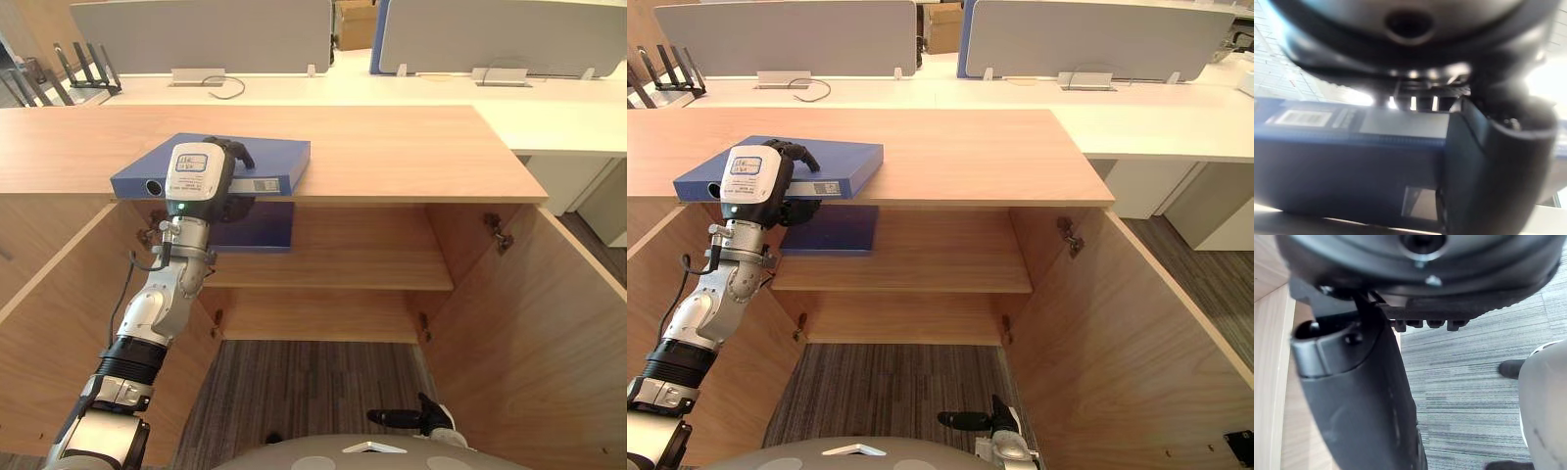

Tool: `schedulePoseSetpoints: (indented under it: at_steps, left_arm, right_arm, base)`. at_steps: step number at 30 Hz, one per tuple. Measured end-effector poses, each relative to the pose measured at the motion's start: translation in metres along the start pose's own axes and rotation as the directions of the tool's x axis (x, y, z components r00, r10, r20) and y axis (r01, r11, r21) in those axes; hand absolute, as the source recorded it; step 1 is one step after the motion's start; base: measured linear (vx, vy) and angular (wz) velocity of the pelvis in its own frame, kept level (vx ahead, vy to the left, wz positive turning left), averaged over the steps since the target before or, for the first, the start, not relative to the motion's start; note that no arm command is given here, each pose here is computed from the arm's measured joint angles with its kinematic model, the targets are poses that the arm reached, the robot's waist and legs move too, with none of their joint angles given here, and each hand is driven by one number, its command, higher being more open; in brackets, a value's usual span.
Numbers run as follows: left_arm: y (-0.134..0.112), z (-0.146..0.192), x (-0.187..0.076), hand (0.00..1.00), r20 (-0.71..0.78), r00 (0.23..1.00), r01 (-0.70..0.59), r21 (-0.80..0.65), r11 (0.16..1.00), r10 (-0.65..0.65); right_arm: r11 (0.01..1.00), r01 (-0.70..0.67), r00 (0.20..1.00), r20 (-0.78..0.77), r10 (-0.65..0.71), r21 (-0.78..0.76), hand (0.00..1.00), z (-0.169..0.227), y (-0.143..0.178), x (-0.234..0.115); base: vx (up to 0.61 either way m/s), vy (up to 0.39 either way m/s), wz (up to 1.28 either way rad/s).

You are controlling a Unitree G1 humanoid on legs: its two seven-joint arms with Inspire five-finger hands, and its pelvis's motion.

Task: Walk over to the cabinet, pick up the folder, carry it to the office cabinet, place the folder inside the office cabinet, then close the office cabinet door

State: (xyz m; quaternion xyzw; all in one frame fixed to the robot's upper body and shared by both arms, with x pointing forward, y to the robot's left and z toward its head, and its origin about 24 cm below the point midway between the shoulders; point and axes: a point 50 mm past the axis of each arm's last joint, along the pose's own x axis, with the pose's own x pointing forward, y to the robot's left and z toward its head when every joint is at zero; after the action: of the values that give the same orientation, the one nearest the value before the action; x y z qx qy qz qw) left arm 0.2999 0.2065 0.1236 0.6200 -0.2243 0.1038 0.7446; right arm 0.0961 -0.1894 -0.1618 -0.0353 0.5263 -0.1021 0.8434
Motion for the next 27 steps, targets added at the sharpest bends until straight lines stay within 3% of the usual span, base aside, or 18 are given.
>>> schedulePoseSetpoints:
  at_steps: [8,13,18,21,24,27]
  left_arm:
    - [0.007,0.011,-0.007,0.00,0.031,0.999,-0.017,-0.025,1.000,0.018]
    - [0.021,0.051,-0.037,0.00,0.095,0.990,-0.079,-0.210,0.975,0.101]
    - [0.038,0.078,-0.046,0.00,0.002,0.977,-0.175,-0.574,0.800,0.215]
    - [0.044,0.075,-0.045,0.00,-0.064,0.971,-0.212,-0.684,0.698,0.232]
    - [0.054,0.067,-0.048,0.00,-0.181,0.952,-0.286,-0.812,0.510,0.246]
    - [0.059,0.064,-0.055,0.00,-0.222,0.948,-0.298,-0.866,0.401,0.226]
  right_arm:
    - [1.000,0.001,1.000,0.000,-0.001,0.000,1.00,0.000,0.000,0.000]
    - [1.000,0.010,0.999,-0.031,-0.010,0.018,1.00,-0.006,-0.002,0.000]
    - [0.999,0.023,0.998,-0.054,-0.021,0.035,1.00,-0.009,-0.004,0.001]
    - [0.999,0.023,0.998,-0.058,-0.021,0.034,1.00,-0.010,-0.005,0.001]
    - [1.000,0.014,0.999,-0.049,-0.013,0.022,1.00,-0.006,-0.003,0.002]
    - [1.000,-0.002,0.999,-0.037,0.002,-0.010,1.00,-0.003,0.001,0.002]
  base:
    - [0.00,-0.002,0.01]
    - [0.00,0.000,0.02]
    - [0.00,-0.002,0.03]
    - [-0.02,-0.010,0.02]
    - [-0.01,-0.006,0.00]
    - [0.00,0.000,0.00]
